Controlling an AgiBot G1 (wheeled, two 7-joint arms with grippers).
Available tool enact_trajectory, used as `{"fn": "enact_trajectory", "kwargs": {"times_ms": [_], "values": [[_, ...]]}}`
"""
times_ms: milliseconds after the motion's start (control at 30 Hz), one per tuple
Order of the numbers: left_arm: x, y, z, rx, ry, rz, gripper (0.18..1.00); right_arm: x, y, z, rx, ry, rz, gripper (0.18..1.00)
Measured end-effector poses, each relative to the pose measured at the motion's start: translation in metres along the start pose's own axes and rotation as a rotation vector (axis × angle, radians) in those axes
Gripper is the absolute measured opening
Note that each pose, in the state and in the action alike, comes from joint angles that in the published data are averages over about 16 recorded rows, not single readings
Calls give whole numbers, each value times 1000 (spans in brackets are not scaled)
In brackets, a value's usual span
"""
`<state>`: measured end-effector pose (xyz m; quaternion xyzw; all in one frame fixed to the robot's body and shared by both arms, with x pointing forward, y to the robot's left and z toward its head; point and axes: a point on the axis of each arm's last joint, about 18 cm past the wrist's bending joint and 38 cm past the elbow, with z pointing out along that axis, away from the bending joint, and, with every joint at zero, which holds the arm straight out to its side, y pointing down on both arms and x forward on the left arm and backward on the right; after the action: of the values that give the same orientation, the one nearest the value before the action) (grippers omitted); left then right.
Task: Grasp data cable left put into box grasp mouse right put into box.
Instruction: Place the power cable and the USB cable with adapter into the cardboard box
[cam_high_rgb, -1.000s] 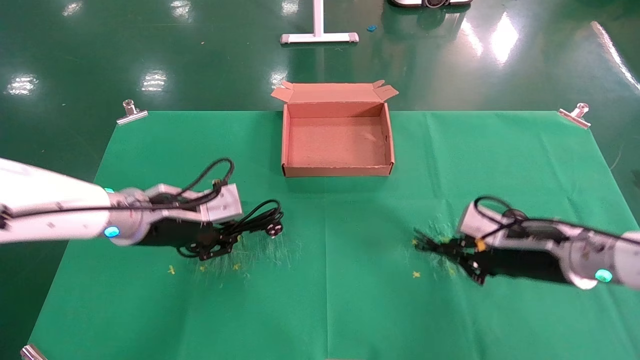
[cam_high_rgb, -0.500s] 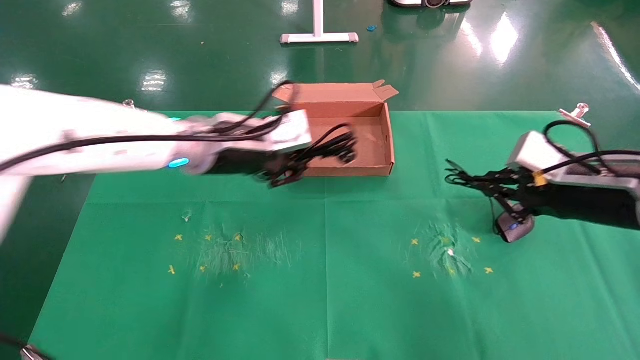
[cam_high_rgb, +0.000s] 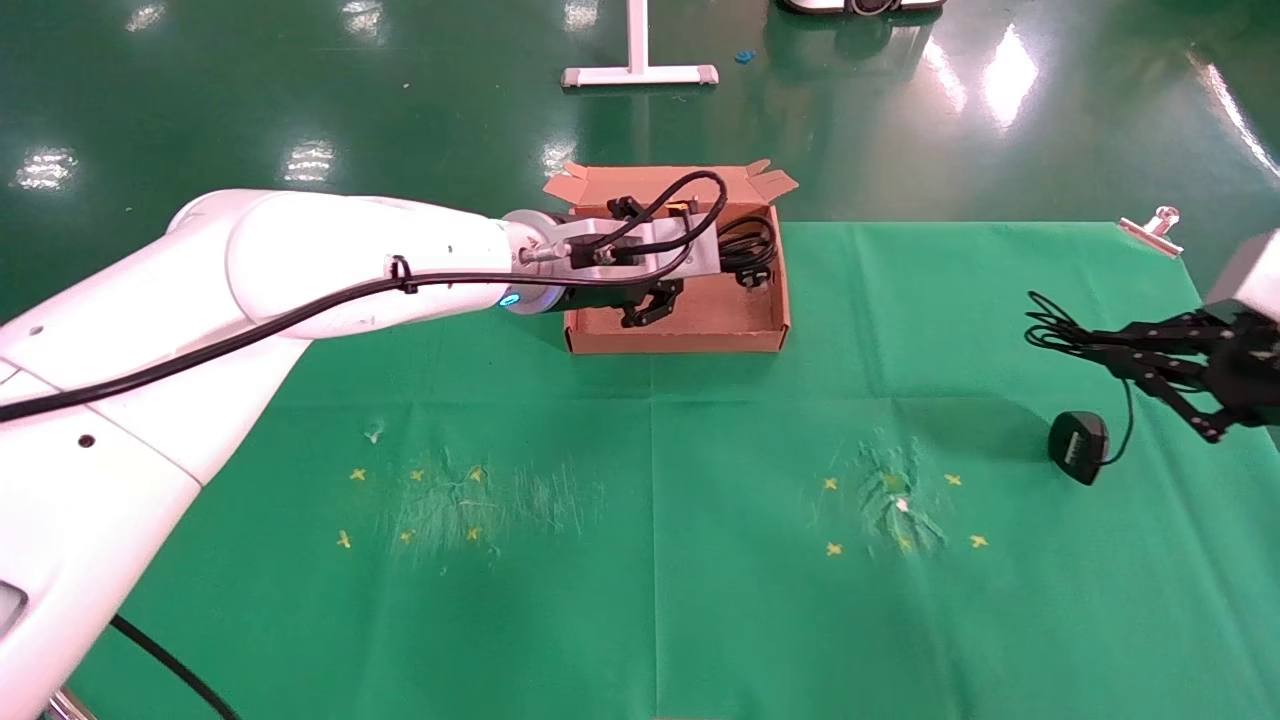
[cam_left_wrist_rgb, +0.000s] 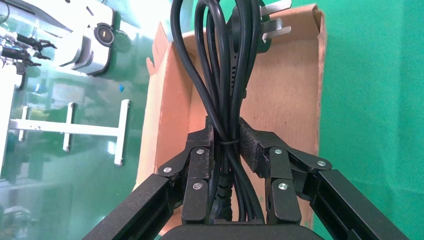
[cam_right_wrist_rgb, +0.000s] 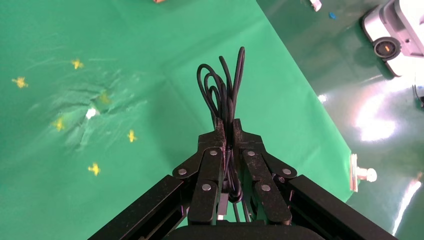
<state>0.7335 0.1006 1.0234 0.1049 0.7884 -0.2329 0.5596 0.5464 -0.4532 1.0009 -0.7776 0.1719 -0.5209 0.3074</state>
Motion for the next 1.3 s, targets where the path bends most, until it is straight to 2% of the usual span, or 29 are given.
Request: {"fn": "enact_trajectory", "kwargs": {"times_ms": [300,533,767,933,1133,1300], "values": [[-6,3,2,-11,-10,-23,298,17,-10,-5,48,83,3,203],[-27,35,-19,-48,-41,-116,368,27,-44,10,131,133,-36,203],[-52,94,-67,-120,-98,-231,483,26,-102,41,231,125,-115,203],[-57,122,-100,-167,-130,-277,586,14,-155,72,304,92,-165,203],[-52,130,-120,-200,-148,-294,722,-11,-216,118,358,45,-225,203],[-47,125,-124,-211,-160,-297,823,-34,-252,157,361,9,-259,202]]}}
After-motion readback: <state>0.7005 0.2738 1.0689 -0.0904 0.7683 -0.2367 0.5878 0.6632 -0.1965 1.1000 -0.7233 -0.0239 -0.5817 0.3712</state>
